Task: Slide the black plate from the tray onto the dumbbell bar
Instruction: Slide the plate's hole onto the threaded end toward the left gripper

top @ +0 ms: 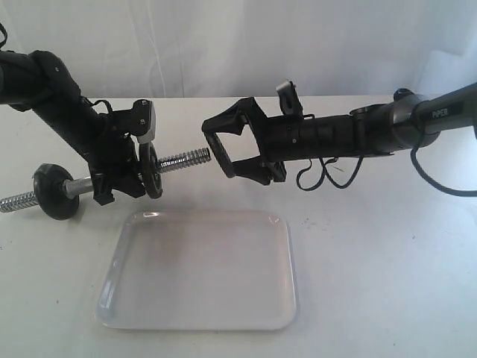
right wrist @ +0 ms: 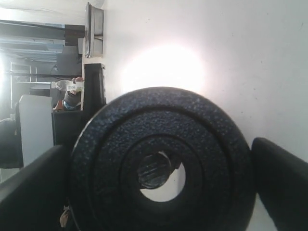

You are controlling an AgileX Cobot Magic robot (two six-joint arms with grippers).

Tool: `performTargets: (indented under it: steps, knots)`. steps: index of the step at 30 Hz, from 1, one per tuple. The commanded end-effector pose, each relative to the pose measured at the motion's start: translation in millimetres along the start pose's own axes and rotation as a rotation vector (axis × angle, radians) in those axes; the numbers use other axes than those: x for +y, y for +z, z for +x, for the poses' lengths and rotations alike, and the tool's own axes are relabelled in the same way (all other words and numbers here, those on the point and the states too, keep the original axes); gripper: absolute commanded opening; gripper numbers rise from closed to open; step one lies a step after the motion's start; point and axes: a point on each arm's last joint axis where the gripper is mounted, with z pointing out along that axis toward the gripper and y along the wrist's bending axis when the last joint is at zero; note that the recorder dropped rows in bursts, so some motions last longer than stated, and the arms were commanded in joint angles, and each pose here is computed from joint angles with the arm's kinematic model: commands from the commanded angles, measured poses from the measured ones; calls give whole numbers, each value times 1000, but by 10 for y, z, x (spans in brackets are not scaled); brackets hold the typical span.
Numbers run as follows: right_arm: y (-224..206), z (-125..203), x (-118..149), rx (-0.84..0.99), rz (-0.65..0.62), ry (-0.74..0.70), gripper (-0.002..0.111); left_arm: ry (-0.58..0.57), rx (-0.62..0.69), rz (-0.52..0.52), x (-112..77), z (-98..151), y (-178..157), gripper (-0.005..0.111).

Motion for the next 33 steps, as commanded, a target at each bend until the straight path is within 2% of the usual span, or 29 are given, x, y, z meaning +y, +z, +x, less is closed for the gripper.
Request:
performTargets:
  steps: [1, 12, 27, 33]
  knots:
    - [-37, -48, 153, -17, -73, 16, 0, -40, -103, -51, 23, -192, -256, 0]
    - [-34, -81, 204, -18, -86, 34, 0, -44, -109, -53, 25, -196, -257, 0]
    - [200, 91, 287, 21, -67, 19, 0, -46, -110, -59, 31, -198, -258, 0]
    - [242, 123, 300, 27, -60, 66, 0, -47, -112, -59, 31, -199, -258, 0]
